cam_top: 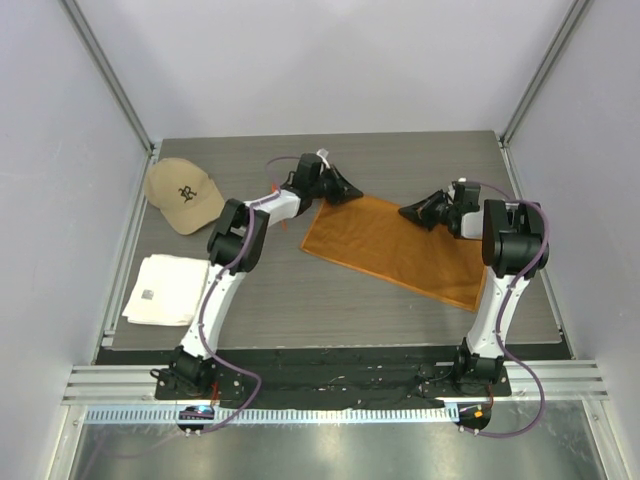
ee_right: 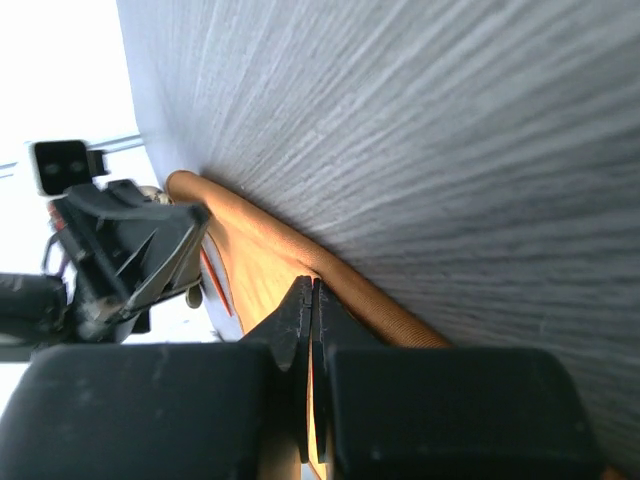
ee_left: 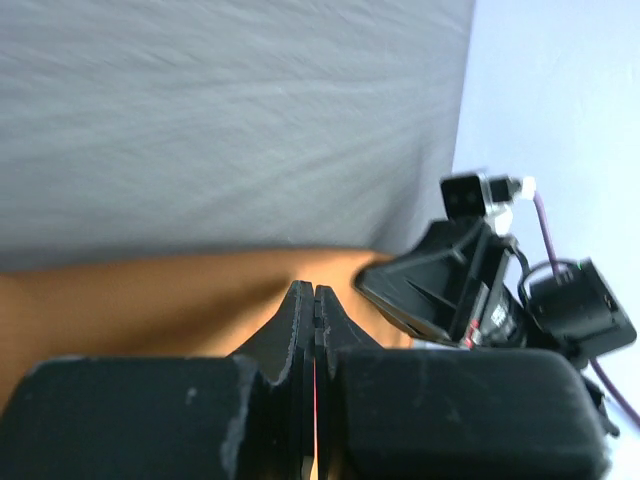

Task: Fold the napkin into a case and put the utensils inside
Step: Smooth out the rectangle-folded napkin at the center of the board.

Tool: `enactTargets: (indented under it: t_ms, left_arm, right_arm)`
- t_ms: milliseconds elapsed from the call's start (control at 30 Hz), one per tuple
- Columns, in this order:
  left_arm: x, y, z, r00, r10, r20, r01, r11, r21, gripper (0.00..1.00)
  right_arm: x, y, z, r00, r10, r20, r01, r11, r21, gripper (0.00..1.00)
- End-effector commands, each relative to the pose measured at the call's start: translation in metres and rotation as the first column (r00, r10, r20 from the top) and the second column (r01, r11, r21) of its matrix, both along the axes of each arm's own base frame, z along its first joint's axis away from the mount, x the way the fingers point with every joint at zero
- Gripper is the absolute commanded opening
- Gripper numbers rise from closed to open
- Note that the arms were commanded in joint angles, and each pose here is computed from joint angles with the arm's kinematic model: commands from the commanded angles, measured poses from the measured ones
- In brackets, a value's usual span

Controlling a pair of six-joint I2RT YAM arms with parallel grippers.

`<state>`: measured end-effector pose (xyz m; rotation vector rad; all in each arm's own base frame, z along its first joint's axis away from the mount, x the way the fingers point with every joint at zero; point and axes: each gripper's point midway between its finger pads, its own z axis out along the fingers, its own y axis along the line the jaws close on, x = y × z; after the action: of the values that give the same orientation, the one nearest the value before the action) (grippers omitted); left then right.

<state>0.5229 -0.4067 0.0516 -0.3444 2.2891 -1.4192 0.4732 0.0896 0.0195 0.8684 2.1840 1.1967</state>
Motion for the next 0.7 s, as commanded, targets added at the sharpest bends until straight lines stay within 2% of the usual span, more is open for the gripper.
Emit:
enactTargets:
  t_ms: [0,167,300,433,500,600,667]
  left_arm:
    - [0.028,0.02,-0.006,0.996,0.084,0.01,-0.083,0.996,-0.008,0.0]
    - [0.047,0.06,-0.037,0.979,0.18,-0.092,-0.175,0.983,0.06,0.0]
    - [0.062,0.084,-0.045,0.966,0.242,-0.095,-0.232,0.967,0.103,0.0]
    - [0.076,0.085,-0.042,0.962,0.256,-0.096,-0.242,0.96,0.138,0.0]
    - [0.074,0.09,-0.053,0.957,0.264,-0.118,-0.238,0.951,0.199,0.0]
    - [0.079,0.092,-0.04,0.971,0.23,-0.062,-0.21,0.95,0.232,0.0]
    - [0.082,0.088,0.002,0.979,0.205,0.012,-0.203,0.956,0.213,0.0]
  right_arm:
    - [0.004,-0.004,-0.012,1.0,-0.02,0.016,0.02,1.0,-0.014,0.01]
    - [0.004,-0.004,-0.016,1.0,-0.02,0.008,0.021,1.0,-0.019,0.01]
    - [0.0,-0.004,-0.02,1.0,-0.003,-0.014,0.003,0.999,-0.038,0.01]
    - [-0.007,-0.006,-0.03,0.999,0.012,-0.044,-0.015,0.997,-0.074,0.01]
    - [-0.009,-0.006,-0.031,0.999,0.012,-0.05,-0.015,0.997,-0.074,0.01]
    - [-0.007,-0.006,-0.031,0.998,0.014,-0.056,-0.018,0.997,-0.071,0.01]
    - [-0.005,-0.005,-0.026,0.998,0.018,-0.054,-0.021,0.998,-0.064,0.01]
